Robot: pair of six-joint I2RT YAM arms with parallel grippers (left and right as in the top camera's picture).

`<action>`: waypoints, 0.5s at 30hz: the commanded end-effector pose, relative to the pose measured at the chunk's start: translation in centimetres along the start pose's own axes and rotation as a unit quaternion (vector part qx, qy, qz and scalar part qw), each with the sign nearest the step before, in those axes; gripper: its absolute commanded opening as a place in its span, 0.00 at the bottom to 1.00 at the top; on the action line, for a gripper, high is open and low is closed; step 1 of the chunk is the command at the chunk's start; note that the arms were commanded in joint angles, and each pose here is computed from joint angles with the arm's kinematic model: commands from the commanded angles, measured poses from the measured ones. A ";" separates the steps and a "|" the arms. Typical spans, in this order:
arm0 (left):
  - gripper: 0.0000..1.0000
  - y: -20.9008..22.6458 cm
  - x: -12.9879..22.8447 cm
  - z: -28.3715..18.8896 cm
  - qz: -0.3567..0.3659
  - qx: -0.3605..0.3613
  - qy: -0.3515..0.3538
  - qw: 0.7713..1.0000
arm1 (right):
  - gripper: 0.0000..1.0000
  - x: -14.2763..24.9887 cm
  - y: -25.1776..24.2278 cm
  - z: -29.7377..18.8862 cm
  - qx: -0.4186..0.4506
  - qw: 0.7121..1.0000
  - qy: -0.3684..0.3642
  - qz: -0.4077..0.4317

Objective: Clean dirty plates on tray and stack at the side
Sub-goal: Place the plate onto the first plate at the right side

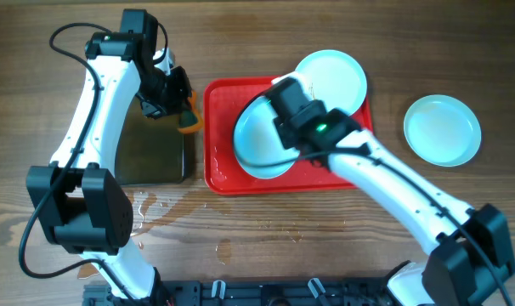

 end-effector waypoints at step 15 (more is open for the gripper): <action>0.04 -0.2 -0.3 -0.9 0.013 0.002 -0.014 1.000 | 0.05 3.3 -24.7 -4.9 -0.068 0.918 -0.038 0.388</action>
Point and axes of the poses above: each gripper's point midway between its finger pads, its own z axis out along the fingers, its own y axis along the line the jaws close on, x = y × z, the point moved 1 cm from there along -z, back along the fingers, and after that the axes turned 2 degrees about z, right-handed, at the moved point
